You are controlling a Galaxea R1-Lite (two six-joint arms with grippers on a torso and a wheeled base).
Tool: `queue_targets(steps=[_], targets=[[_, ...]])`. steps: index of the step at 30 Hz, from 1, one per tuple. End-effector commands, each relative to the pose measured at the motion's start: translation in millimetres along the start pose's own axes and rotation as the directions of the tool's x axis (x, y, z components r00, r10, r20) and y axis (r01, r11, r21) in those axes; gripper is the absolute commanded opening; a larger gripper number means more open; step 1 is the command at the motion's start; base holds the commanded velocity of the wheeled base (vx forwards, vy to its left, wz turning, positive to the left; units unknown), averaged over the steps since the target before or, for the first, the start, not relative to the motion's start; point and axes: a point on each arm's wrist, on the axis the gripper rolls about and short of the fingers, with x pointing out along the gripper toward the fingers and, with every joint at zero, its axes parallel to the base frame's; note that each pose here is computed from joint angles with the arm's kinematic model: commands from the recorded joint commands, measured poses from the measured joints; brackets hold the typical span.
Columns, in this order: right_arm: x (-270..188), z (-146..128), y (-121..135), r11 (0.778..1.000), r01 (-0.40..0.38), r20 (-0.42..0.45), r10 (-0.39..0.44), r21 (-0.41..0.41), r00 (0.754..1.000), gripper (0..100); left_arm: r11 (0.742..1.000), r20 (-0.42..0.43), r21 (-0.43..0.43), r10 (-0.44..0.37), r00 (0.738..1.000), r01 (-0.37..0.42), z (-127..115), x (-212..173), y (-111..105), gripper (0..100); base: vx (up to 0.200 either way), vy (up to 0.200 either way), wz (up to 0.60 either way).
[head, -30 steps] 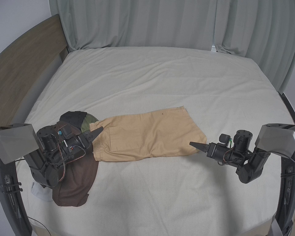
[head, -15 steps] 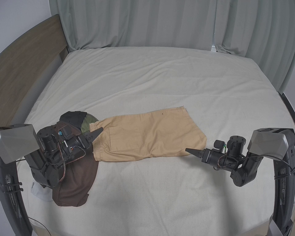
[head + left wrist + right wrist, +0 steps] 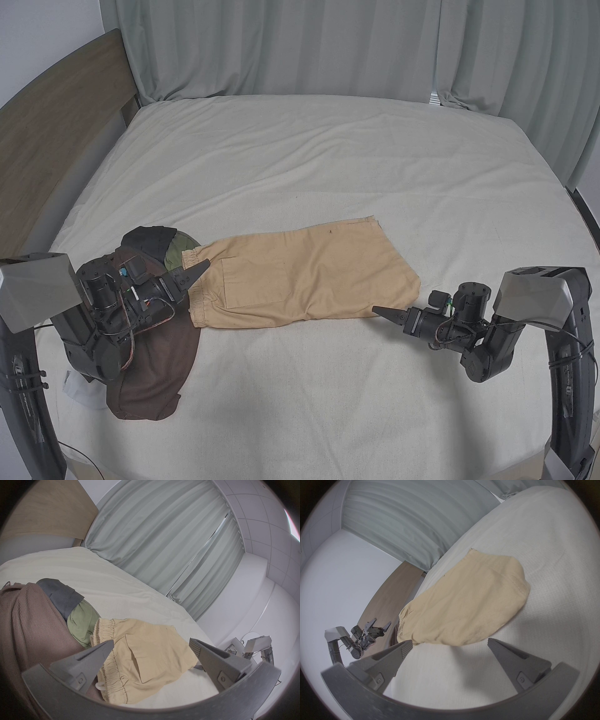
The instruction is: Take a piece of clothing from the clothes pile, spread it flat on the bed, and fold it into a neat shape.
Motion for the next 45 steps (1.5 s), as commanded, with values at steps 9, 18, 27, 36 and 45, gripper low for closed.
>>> queue_targets(steps=[9,18,27,36,45], targets=[[38,4,7,1.0,-0.003,0.012,0.002,0.023,1.0,100,1.0,0.004,-0.004,0.001,1.0,-0.001,1,0,2,100,0.0,0.0,0.0],[69,2,11,1.0,0.007,0.025,-0.007,0.011,1.0,100,1.0,-0.001,-0.008,0.0,1.0,-0.001,-1,0,1,100,0.0,0.0,0.0],[81,-10,12,1.0,0.011,0.021,-0.011,0.021,1.0,100,1.0,-0.004,-0.012,0.006,1.0,-0.006,-2,1,5,100,0.0,0.0,0.0],[81,-14,8,1.0,0.017,0.017,-0.018,0.026,1.0,0,1.0,-0.018,-0.016,0.009,1.0,-0.009,-8,2,7,100,0.0,0.0,0.0],[80,-15,7,0.999,0.021,0.02,-0.021,0.025,1.0,0,1.0,-0.026,-0.02,0.011,1.0,-0.012,-11,3,8,100,0.0,0.0,0.0]])
